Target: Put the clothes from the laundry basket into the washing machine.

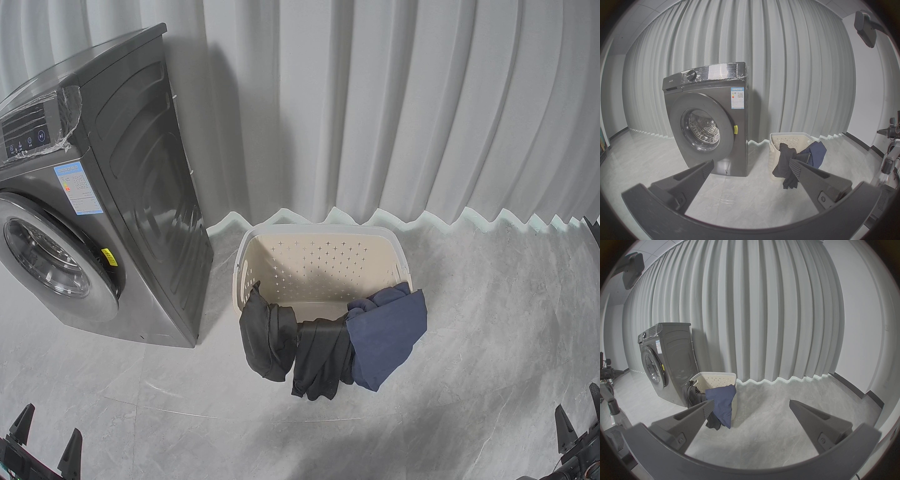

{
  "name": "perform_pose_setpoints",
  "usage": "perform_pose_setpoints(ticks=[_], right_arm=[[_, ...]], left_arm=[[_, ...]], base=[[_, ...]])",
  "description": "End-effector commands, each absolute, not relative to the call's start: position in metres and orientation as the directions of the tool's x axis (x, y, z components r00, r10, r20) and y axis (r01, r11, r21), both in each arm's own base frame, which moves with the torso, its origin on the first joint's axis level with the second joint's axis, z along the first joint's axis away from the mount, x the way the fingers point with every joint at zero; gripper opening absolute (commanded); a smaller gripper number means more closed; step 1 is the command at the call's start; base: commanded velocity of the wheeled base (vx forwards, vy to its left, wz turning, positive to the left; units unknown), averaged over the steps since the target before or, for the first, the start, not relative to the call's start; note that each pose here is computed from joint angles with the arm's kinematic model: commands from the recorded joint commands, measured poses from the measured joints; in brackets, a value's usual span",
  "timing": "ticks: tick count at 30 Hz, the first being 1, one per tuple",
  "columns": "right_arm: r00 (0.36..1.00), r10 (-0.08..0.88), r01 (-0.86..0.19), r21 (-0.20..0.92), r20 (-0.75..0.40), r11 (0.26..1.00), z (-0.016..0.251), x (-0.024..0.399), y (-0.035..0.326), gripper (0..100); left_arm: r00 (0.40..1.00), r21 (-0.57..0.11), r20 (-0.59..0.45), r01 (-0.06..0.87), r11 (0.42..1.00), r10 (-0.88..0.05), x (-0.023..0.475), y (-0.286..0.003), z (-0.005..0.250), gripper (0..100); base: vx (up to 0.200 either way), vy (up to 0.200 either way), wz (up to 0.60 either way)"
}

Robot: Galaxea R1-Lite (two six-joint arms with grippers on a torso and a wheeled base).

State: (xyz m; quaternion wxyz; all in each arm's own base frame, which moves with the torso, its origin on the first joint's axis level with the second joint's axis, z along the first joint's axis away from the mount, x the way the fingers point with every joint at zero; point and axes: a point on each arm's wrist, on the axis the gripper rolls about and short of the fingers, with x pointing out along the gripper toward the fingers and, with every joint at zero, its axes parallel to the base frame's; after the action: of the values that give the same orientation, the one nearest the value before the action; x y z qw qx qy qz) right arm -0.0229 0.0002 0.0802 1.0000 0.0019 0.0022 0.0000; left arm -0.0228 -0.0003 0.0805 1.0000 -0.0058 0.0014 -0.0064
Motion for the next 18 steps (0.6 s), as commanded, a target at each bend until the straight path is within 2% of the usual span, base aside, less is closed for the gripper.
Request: perform_pose_setpoints(ticks=[1,2,18], right_arm=[[1.0,0.0,0.0,0.003,-0.005,1.0,0.0753,-0.0229,0.0002,100],[1.0,0.002,-0.002,0.003,-0.005,1.0,0.0753,-0.0229,0.0002,100],[1.0,0.002,-0.002,0.005,-0.005,1.0,0.0753,-0.0229,0.0002,100]], left_arm=[[1.0,-0.012,-0.002,0.012,1.0,-0.012,-0.0229,-0.0003,0.0756,100],[1.0,-0.012,0.0,0.012,1.0,-0.012,-0.0229,-0.0003,0.0757,100],[1.0,-0.014,0.0,0.011,1.0,-0.011,-0.0229,-0.0002,0.0757,100]], base=[[0.2,0.0,0.0],[0.2,0.0,0.0],[0.0,0.0,0.0]])
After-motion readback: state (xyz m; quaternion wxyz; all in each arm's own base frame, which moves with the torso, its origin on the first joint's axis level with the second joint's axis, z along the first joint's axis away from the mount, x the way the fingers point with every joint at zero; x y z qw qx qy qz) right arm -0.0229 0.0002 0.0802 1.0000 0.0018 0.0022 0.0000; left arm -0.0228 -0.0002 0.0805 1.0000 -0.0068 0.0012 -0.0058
